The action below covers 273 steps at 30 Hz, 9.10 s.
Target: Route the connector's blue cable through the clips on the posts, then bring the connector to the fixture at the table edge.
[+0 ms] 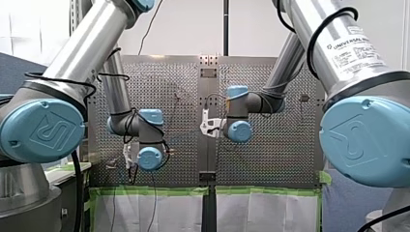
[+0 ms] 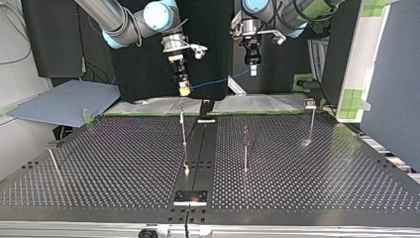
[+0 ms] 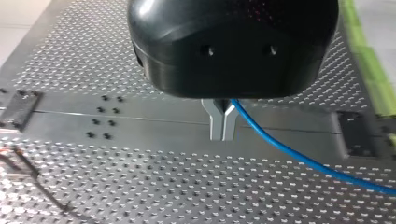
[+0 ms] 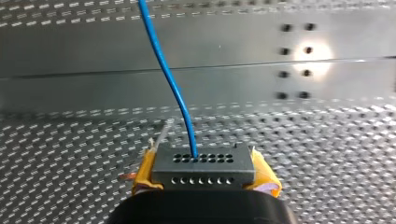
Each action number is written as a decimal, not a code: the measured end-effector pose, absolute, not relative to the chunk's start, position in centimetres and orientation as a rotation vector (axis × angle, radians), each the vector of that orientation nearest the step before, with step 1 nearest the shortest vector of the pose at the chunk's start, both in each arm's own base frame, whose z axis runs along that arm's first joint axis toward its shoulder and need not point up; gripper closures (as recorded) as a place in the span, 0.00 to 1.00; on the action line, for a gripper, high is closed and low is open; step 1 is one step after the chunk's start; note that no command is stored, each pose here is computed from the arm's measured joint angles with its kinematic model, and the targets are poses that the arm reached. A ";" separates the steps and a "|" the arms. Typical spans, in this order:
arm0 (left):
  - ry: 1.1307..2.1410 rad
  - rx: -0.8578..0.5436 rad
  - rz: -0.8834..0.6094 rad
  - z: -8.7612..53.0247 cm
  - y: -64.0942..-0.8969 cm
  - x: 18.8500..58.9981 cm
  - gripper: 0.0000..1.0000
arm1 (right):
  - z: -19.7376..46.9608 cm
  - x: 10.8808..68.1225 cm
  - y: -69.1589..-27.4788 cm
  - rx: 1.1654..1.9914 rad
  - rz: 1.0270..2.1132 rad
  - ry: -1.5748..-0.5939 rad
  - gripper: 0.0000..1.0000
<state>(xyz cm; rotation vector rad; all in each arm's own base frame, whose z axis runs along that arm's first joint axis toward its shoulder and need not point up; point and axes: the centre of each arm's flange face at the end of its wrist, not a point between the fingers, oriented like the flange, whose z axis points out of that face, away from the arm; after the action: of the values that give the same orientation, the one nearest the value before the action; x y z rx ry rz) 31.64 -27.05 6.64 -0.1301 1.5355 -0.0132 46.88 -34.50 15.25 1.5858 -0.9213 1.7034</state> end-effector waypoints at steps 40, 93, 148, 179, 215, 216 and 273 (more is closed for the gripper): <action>1.331 -0.268 0.024 25.4 -25.6 42.4 0.95 | 25.4 46.6 -40.9 1.541 1.764 -0.926 1.00; 1.392 -0.135 0.025 26.0 -22.5 47.6 0.93 | 24.7 48.8 -43.2 1.557 1.801 -0.930 1.00; 1.416 -0.101 -0.018 26.2 -21.7 54.1 0.88 | 27.2 46.7 -47.7 1.496 1.774 -0.953 1.00; 1.514 -0.113 -0.073 25.2 -20.8 53.4 0.01 | 26.9 46.3 -47.9 1.526 1.756 -0.959 1.00; 1.502 -0.029 -0.300 24.8 -23.1 47.3 0.01 | 26.7 46.5 -47.5 1.548 1.747 -0.966 1.00; 1.501 -0.027 -0.300 24.9 -23.1 47.2 0.01 | 26.7 46.5 -47.5 1.548 1.747 -0.966 1.00; 1.459 0.053 -0.248 26.9 -24.9 44.0 0.01 | 26.6 46.7 -47.2 1.560 1.748 -0.967 1.00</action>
<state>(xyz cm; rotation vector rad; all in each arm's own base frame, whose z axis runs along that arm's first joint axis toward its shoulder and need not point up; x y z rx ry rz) 44.03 -24.94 26.87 0.0532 1.4594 -0.2481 46.68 -47.22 26.57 1.5597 -0.9669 1.7477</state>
